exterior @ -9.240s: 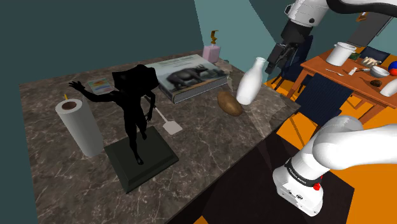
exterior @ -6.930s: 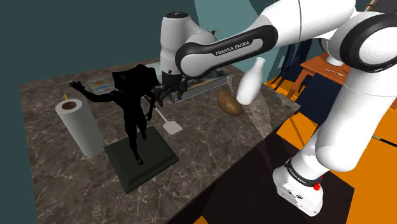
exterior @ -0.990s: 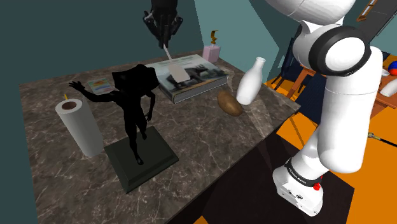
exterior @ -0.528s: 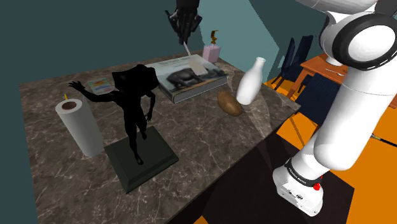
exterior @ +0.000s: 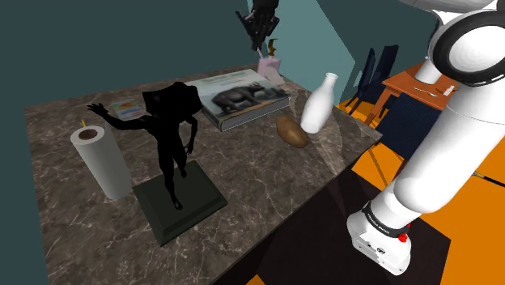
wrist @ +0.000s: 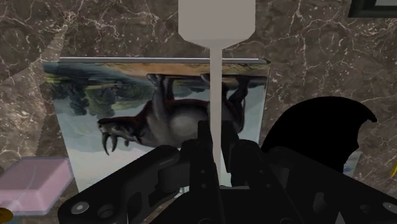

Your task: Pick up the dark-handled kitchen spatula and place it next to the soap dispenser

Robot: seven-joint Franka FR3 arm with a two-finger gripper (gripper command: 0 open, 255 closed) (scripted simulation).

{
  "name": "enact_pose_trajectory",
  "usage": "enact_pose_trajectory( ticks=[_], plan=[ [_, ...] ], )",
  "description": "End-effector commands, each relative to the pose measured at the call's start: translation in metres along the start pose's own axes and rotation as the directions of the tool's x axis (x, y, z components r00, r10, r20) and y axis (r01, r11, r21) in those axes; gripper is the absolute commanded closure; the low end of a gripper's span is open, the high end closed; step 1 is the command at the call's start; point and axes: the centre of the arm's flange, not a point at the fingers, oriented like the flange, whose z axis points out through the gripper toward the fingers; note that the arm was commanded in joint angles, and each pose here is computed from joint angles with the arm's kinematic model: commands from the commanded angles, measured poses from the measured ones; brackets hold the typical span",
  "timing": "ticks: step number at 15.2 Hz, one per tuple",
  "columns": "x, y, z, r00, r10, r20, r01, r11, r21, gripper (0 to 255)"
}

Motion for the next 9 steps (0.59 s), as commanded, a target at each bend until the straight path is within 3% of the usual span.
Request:
enact_pose_trajectory(
  ticks=[1, 9],
  plan=[
    [0.001, 0.027, 0.002, 1.000, -0.001, 0.000, 0.001, 1.000, 0.000, 255],
    [0.012, 0.132, 0.003, 1.000, -0.001, 0.000, 0.001, 1.000, 0.000, 255]
  ],
)
